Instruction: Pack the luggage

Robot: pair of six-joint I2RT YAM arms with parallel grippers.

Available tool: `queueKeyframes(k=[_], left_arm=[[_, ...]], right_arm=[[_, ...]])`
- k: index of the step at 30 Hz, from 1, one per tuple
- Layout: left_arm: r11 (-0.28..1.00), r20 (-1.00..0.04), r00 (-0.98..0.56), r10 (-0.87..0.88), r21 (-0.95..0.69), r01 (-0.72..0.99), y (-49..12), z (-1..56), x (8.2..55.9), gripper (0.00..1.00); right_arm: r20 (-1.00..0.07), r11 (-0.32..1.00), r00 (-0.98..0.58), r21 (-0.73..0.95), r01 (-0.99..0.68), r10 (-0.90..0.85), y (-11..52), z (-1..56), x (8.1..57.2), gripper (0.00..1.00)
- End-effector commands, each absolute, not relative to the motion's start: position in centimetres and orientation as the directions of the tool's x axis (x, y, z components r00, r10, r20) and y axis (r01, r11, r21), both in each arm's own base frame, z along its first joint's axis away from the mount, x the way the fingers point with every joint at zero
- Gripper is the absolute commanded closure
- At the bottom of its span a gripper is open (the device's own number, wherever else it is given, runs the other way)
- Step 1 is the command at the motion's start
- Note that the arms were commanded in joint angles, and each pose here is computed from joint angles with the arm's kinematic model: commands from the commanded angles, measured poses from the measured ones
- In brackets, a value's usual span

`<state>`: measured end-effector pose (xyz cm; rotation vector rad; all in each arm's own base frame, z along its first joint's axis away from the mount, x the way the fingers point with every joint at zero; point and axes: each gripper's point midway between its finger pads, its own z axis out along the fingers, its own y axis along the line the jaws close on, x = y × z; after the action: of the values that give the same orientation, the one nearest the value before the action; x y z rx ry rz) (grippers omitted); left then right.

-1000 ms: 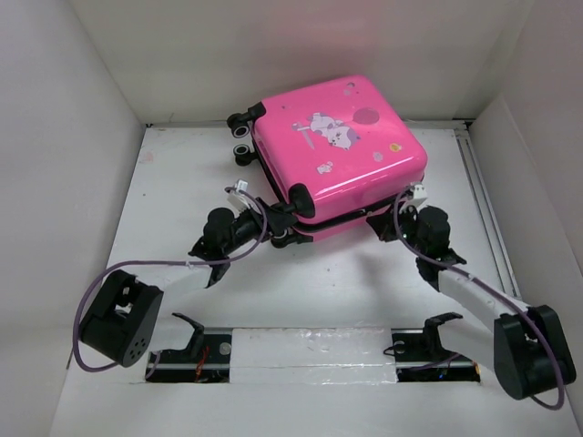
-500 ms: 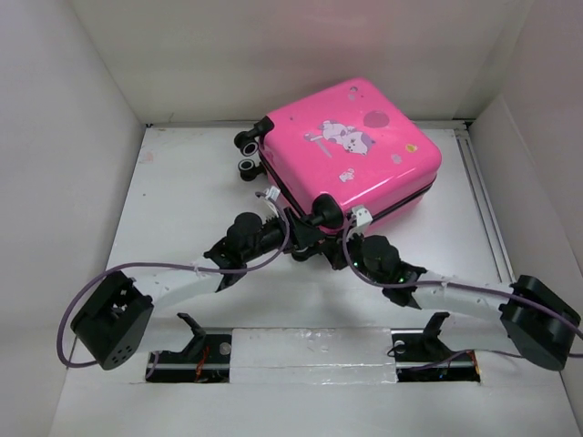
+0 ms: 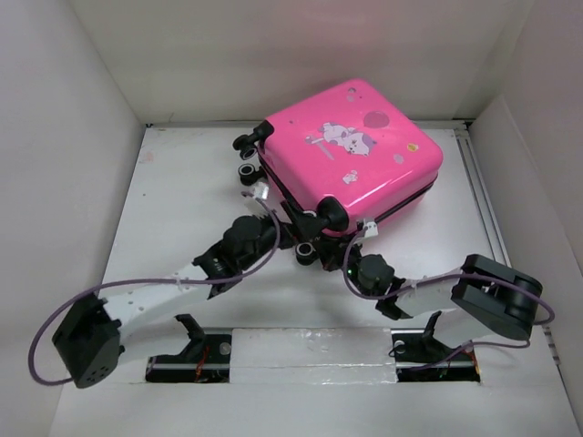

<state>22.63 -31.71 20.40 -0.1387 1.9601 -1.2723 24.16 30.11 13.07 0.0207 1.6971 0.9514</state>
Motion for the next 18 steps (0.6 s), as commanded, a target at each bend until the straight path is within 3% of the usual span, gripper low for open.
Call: queueKeyframes(k=[1, 4, 7, 12, 14, 18], left_arm=[[0.478, -0.569, -0.401, -0.718, -0.822, 0.310, -26.3, 29.8, 26.9, 0.00], [0.505, -0.530, -0.234, -0.815, -0.848, 0.160, -20.3, 31.1, 31.3, 0.00], [0.460, -0.475, -0.197, -0.858, -0.880, 0.118, -15.9, 31.5, 36.1, 0.00], [0.387, -0.392, -0.231, -0.890, -0.920, 0.069, -11.7, 29.1, 43.2, 0.00], [0.374, -0.385, -0.252, -0.888, -0.923, 0.092, -11.8, 30.4, 45.4, 0.00], [0.370, -0.353, -0.368, -0.860, -0.929, 0.026, -12.4, 27.0, 48.6, 0.00]], right_arm=[[-0.759, 0.559, -0.386, 0.649, -0.516, 0.524, 31.8, 16.2, 21.8, 1.00], [-0.787, 0.607, -0.383, 0.617, -0.501, 0.484, 31.6, 15.4, 21.9, 1.00], [-0.793, 0.611, -0.377, 0.609, -0.506, 0.478, 32.2, 15.9, 21.9, 1.00], [-0.805, 0.593, -0.391, 0.594, -0.544, 0.447, 33.3, 15.8, 21.0, 1.00], [-0.807, 0.590, -0.400, 0.591, -0.550, 0.435, 33.5, 15.4, 20.9, 1.00], [-0.809, 0.579, -0.417, 0.588, -0.565, 0.415, 34.0, 15.0, 20.3, 1.00]])
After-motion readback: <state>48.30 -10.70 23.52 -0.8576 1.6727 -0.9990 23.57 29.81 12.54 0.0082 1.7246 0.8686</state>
